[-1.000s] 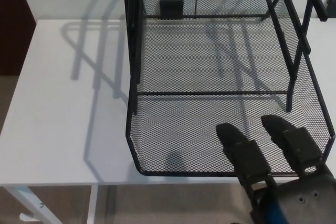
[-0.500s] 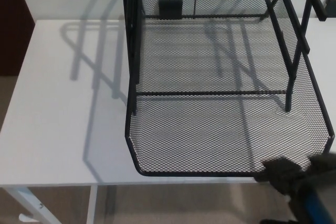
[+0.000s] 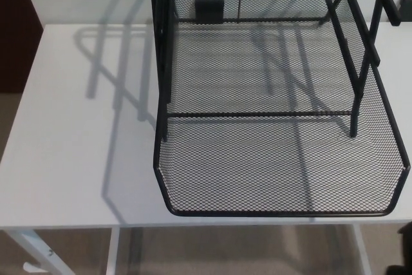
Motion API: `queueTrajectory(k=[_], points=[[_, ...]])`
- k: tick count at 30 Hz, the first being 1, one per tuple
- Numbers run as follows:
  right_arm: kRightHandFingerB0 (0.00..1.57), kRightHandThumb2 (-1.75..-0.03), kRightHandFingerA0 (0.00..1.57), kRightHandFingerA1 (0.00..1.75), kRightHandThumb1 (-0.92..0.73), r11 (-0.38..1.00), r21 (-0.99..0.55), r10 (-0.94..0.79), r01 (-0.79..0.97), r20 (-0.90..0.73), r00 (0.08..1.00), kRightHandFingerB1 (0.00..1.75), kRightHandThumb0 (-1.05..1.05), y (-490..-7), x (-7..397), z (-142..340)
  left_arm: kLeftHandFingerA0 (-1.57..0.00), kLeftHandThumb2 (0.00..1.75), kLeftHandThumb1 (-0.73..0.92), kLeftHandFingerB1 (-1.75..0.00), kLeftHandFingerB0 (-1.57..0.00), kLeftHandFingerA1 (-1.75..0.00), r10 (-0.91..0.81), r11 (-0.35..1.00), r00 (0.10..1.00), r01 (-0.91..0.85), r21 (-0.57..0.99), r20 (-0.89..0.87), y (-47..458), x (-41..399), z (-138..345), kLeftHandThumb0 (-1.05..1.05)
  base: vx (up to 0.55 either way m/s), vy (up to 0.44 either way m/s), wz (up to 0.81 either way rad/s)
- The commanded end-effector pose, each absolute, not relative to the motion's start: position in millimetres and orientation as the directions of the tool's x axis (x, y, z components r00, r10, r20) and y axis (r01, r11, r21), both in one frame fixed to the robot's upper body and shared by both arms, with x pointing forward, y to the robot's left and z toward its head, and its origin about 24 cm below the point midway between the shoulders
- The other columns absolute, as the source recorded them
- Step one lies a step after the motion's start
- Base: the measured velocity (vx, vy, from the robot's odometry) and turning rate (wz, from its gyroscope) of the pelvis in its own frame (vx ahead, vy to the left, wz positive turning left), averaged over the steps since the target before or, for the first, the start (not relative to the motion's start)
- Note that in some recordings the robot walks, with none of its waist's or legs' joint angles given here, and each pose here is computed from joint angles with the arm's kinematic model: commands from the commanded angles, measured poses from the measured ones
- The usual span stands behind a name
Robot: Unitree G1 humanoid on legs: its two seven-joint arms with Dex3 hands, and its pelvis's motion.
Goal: The robot walks towards a file tray kept in the middle of a desk and uses its right hand to grab a tray and pulls it out towards itself
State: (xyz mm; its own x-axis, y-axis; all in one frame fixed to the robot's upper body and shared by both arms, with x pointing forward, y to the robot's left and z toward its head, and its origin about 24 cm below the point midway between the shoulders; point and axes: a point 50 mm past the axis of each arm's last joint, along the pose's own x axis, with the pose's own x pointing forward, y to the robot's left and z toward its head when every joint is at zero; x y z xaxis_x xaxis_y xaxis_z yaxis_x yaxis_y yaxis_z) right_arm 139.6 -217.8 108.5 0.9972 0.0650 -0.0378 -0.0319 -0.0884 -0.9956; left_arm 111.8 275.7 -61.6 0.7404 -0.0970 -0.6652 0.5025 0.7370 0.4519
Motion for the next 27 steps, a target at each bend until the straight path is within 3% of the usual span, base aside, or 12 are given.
queueTrajectory(k=[1,2,4,5,6,8,9,21,24,25,26,27], points=[[1.28,-0.8,1.56,1.34,-0.26,0.923,-0.357,0.085,0.142,0.55,0.831,1.02,-0.84,-370.1,27.2,299.8,-0.57,0.94,0.59,-0.47,-0.38,-0.53,-0.077,0.735,0.735,0.498,0.46,-0.674,284.7,103.7,-64.5,-0.76,0.0,0.0,0.0],[1.41,-0.87,1.47,1.33,-0.18,0.897,-0.414,0.035,0.153,0.413,0.91,1.24,-0.41,-364.2,35.0,273.7,-0.56,0.93,0.59,-0.47,-0.39,-0.53,-0.079,0.736,0.735,0.499,0.458,-0.674,284.4,103.3,-64.7,-0.75,0.0,0.0,0.0],[1.29,-0.55,1.5,0.94,-0.52,0.831,-0.537,-0.017,0.142,0.23,0.973,0.97,-0.52,-353.3,47.9,233.7,-0.58,0.94,0.59,-0.47,-0.37,-0.54,-0.084,0.729,0.731,0.508,0.458,-0.677,282.7,103.6,-65.1,-0.76,0.0,0.0,0.0],[1.2,-0.8,1.4,1.09,-0.38,0.791,-0.606,-0.024,0.082,0.104,0.994,1.0,-0.55,-348.5,54.3,212.8,-0.56,0.94,0.59,-0.47,-0.38,-0.53,-0.086,0.727,0.728,0.513,0.457,-0.68,282.1,103.9,-65.0,-0.76,0.0,0.0,0.0],[1.16,-0.8,1.37,1.06,-0.41,0.78,-0.626,-0.026,0.021,0.001,1.0,0.96,-0.59,-346.6,59.7,194.3,-0.63,0.63,0.73,-0.34,-0.44,-0.39,-0.087,0.726,0.725,0.515,0.455,-0.683,281.2,103.8,-65.3,-0.75,0.0,0.0,0.0],[1.19,-0.56,1.38,0.92,-0.54,0.798,-0.598,-0.036,-0.078,-0.175,0.984,0.87,-0.5,-343.7,68.7,158.6,-0.63,0.63,0.73,-0.34,-0.44,-0.39,-0.09,0.725,0.727,0.516,0.456,-0.681,280.6,104.0,-65.3,-0.76,0.0,0.0,0.0],[1.1,-0.79,1.3,1.0,-0.43,0.783,-0.595,-0.019,-0.181,-0.314,0.949,0.88,-0.52,-342.1,77.2,120.3,-0.55,0.94,0.59,-0.47,-0.39,-0.53,-0.089,0.728,0.729,0.513,0.454,-0.679,280.6,103.9,-65.2,-0.76,0.0,0.0,0.0],[0.85,-0.54,1.0,0.56,-0.46,0.528,-0.481,-0.227,-0.7,-0.874,0.43,0.51,-0.32,-345.3,67.2,-52.8,-0.55,0.96,0.6,-0.48,-0.38,-0.53,-0.093,0.707,0.74,0.52,0.48,-0.666,282.2,112.1,-60.0,-0.78,0.0,0.0,0.0],[0.64,-0.54,0.73,0.46,-0.48,0.524,-0.383,-0.233,-0.761,-0.923,0.305,0.42,-0.26,-346.0,62.9,-67.9,-0.55,0.96,0.61,-0.47,-0.38,-0.53,-0.093,0.702,0.737,0.525,0.481,-0.67,281.8,112.0,-60.4,-0.79,0.0,0.0,0.0],[0.34,-0.55,0.49,0.4,-0.5,0.523,-0.318,-0.227,-0.791,-0.946,0.23,0.33,-0.29,-342.6,62.2,-69.9,-0.55,0.96,0.6,-0.47,-0.38,-0.53,-0.095,0.7,0.736,0.528,0.481,-0.67,282.3,110.6,-60.1,-0.78,0.0,0.0,0.0],[0.18,-0.54,0.28,0.34,-0.47,0.528,-0.314,-0.239,-0.789,-0.947,0.217,0.28,-0.31,-342.1,63.2,-72.5,-0.63,0.64,0.75,-0.35,-0.44,-0.39,-0.099,0.702,0.736,0.528,0.477,-0.67,282.3,110.4,-59.8,-0.78,0.0,0.0,0.0],[0.0,-0.86,0.03,0.49,-0.35,0.53,-0.331,-0.251,-0.78,-0.941,0.229,0.45,-0.2,-341.9,66.3,-72.2,-0.63,0.64,0.75,-0.35,-0.44,-0.39,-0.1,0.701,0.738,0.528,0.479,-0.667,282.0,112.2,-59.1,-0.77,0.0,0.0,0.0]])
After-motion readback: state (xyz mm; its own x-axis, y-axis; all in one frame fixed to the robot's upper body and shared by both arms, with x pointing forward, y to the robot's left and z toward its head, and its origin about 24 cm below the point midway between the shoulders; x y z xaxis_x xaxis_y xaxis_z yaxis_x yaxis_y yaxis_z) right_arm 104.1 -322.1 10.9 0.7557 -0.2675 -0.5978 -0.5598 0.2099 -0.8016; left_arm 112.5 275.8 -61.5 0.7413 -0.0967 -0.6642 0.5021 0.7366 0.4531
